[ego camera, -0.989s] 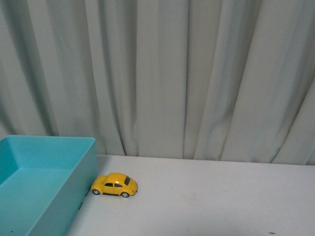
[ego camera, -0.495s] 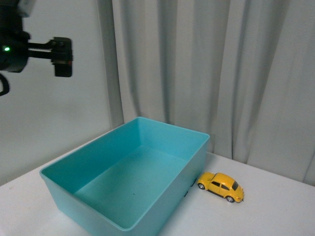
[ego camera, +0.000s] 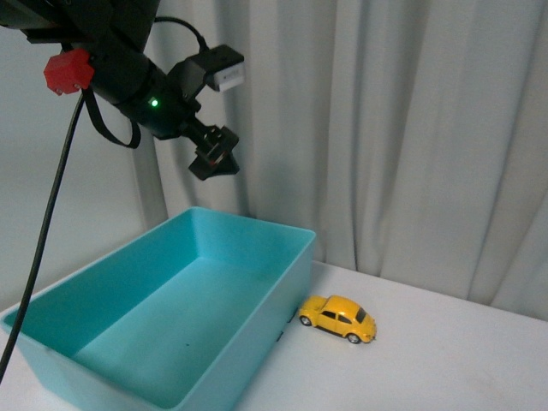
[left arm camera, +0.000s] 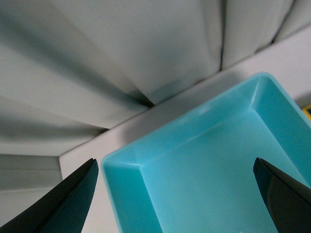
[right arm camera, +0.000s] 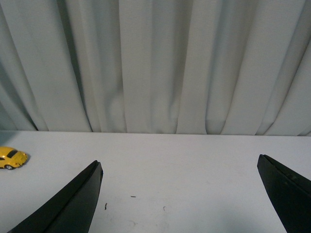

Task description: Wind up and store yellow beetle toy

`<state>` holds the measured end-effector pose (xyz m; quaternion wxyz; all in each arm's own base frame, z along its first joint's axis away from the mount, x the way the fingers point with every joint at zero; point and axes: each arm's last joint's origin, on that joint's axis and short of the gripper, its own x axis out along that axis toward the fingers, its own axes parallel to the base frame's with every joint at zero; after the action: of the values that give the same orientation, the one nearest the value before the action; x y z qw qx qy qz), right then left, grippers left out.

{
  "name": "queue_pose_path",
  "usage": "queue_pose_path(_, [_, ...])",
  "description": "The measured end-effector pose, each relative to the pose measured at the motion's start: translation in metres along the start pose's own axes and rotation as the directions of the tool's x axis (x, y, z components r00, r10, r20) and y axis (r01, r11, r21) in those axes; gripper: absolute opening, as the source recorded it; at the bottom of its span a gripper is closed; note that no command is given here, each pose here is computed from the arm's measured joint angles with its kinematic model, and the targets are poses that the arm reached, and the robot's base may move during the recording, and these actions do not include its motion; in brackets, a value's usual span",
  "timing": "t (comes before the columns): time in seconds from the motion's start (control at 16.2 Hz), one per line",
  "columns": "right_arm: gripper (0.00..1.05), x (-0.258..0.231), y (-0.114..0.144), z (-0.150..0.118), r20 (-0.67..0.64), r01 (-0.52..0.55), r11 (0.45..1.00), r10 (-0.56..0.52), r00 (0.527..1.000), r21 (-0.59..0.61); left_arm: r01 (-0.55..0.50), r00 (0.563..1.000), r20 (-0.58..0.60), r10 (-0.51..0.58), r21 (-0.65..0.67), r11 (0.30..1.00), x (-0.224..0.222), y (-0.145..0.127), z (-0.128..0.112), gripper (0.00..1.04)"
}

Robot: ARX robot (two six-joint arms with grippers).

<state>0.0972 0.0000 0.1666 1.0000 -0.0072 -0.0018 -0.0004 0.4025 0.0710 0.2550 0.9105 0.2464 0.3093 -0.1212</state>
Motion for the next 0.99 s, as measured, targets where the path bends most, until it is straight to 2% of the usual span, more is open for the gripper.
queue_pose_path(0.19, [0.98,0.000,0.000,0.000,0.000,0.000,1.000,0.000,1.000,0.000,0.200,0.977,-0.099,-0.186,0.150,0.968,0.031,0.000,0.020,0.98])
queue_pose_path(0.37, [0.98,0.000,0.000,0.000,0.000,0.000,1.000,0.000,1.000,0.000,0.339,0.936,0.002,-0.353,0.271,0.901,0.043,-0.030,0.076,0.98])
queue_pose_path(0.49, [0.98,0.000,0.000,0.000,0.000,0.000,1.000,0.000,1.000,0.000,0.410,0.895,0.041,-0.445,0.319,0.854,0.045,-0.060,0.096,0.98])
queue_pose_path(0.56, [0.98,0.000,0.000,0.000,0.000,0.000,1.000,0.000,1.000,0.000,0.439,0.877,0.040,-0.478,0.334,0.834,0.049,-0.071,0.099,0.98])
queue_pose_path(0.74, [0.98,0.000,0.000,0.000,0.000,0.000,1.000,0.000,1.000,0.000,0.554,0.826,-0.088,-0.556,0.308,0.774,0.078,-0.089,0.075,0.98])
queue_pose_path(0.87, [0.98,0.000,0.000,0.000,0.000,0.000,1.000,0.000,1.000,0.000,0.595,0.803,-0.199,-0.562,0.323,0.735,0.098,-0.100,0.054,0.98])
queue_pose_path(0.99, [0.98,0.000,0.000,0.000,0.000,0.000,1.000,0.000,1.000,0.000,0.617,0.786,-0.293,-0.544,0.421,0.665,0.116,-0.120,0.038,0.98])
